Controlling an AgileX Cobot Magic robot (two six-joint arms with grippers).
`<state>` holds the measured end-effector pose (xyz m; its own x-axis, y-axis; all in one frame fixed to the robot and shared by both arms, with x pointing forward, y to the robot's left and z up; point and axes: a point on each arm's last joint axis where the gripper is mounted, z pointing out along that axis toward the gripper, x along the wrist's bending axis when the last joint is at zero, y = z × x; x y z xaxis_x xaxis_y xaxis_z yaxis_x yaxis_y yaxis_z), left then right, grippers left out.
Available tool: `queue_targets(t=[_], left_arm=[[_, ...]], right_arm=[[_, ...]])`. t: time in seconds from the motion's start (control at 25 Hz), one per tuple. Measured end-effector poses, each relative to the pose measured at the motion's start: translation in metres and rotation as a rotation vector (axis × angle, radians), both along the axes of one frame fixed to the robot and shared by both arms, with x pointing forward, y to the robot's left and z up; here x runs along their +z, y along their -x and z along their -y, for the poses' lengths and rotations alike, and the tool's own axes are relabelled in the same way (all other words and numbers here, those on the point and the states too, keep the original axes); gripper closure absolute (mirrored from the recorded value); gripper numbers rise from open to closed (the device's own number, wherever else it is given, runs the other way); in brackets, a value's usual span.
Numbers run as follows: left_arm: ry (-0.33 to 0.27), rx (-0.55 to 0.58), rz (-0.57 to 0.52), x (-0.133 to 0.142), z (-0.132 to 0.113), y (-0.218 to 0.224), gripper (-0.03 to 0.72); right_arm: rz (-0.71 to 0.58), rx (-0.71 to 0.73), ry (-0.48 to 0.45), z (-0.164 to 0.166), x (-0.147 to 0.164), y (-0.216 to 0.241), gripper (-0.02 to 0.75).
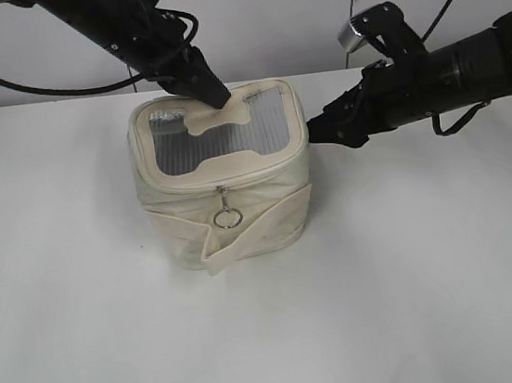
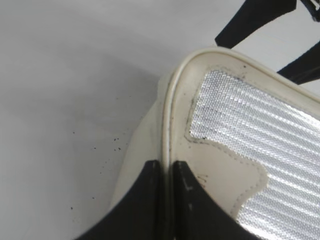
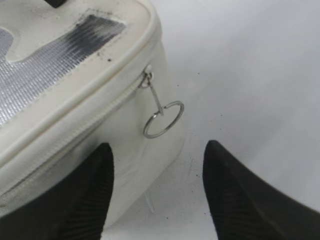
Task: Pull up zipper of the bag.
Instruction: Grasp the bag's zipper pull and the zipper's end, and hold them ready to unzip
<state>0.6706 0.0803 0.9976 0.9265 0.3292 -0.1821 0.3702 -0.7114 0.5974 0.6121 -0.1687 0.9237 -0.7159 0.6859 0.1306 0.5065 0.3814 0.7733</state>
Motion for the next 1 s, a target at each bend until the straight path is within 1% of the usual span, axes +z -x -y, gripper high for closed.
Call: queue_targets(t=[0.12, 0.24, 0.4, 0.52, 0.76, 1.0], left_arm=[[0.000, 0.003, -0.002, 0.000, 0.000, 0.000, 0.641], [-0.001, 0.003, -0.002, 0.000, 0.000, 0.000, 0.641], [-0.002, 0.004, -0.002, 0.000, 0.000, 0.000, 0.641], [-0.002, 0.005, -0.002, 0.000, 0.000, 0.000, 0.641], [-0.016, -0.006, 0.006, -0.001, 0.004, 0.002, 0.641], [-0.016, -0.005, 0.008, 0.000, 0.004, 0.002, 0.642]], right_arm=[[-0.002, -0.004, 0.011, -0.004, -0.002, 0.001, 0.285], [-0.029, -0.015, 0.005, -0.009, -0.011, 0.001, 0.285], [-0.074, -0.060, -0.024, -0.011, -0.027, -0.006, 0.285], [-0.083, -0.073, -0.035, -0.014, -0.034, -0.012, 0.285], [-0.048, -0.109, -0.079, -0.018, -0.024, -0.025, 0.286], [-0.031, -0.106, -0.079, -0.018, -0.023, -0.027, 0.339]])
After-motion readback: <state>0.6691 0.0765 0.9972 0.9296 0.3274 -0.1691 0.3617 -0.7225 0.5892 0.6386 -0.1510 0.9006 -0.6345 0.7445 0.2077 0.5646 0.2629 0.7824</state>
